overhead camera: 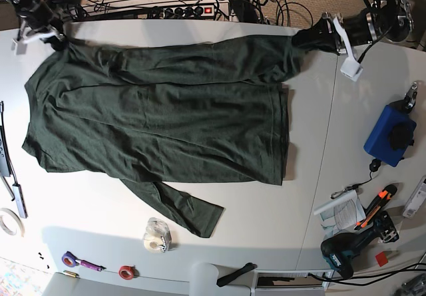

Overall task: Layout the t-shirt on the table in an organized manner, then fold the t-shirt properly
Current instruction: 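Pull the shirt edges apart with both grippers to straighten it, then lift the shirt edge with the left gripper and fold it over the body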

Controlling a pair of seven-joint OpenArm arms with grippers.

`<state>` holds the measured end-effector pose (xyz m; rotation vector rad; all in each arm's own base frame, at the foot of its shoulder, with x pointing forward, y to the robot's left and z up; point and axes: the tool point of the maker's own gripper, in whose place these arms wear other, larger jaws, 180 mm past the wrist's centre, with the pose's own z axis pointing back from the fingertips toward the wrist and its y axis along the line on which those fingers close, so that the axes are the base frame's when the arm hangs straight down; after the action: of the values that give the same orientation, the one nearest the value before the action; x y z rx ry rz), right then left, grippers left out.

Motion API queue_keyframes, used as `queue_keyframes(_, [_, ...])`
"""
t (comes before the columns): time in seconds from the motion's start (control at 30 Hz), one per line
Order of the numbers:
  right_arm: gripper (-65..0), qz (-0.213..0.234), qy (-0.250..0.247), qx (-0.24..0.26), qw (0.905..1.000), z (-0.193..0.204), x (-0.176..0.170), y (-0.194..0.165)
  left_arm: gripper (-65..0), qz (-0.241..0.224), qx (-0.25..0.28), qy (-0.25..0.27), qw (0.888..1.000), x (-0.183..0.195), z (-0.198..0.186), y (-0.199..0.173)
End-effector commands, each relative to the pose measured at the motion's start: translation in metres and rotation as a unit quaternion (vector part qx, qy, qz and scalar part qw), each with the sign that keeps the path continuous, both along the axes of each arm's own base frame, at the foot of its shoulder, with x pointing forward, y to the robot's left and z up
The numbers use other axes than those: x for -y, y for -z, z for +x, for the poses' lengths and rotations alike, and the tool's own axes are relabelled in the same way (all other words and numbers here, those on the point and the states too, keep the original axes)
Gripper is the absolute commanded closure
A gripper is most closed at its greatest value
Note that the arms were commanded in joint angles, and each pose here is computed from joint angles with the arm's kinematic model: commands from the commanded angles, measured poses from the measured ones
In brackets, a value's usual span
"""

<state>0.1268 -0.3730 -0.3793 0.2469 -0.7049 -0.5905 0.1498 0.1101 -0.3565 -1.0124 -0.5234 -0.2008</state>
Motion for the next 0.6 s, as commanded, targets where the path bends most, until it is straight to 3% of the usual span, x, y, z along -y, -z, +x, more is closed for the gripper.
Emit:
queue_keyframes(0.0, [0.0,-0.022,0.005,0.025,0.9994,0.004,0.017,-0.021,0.0,-0.007,0.022,0.0,1.0,0.0,0.005,-0.013])
queue_keyframes(0.23, [0.0,-0.049,0.049,0.049,0.9964,-0.015,0.057,-0.056,0.0,0.005,0.072,0.022,0.997,0.009,0.011,-0.037])
queue_keyframes(0.47, [0.0,-0.035,0.046,0.047,0.9972,-0.017,0.054,-0.057,0.0,0.021,0.13,0.047,0.99,0.02,0.014,-0.066])
queue_keyframes(0.57, [0.0,-0.011,0.016,0.068,0.9975,-0.011,0.04,-0.063,0.0,0.028,0.159,0.06,0.985,0.026,0.014,-0.08])
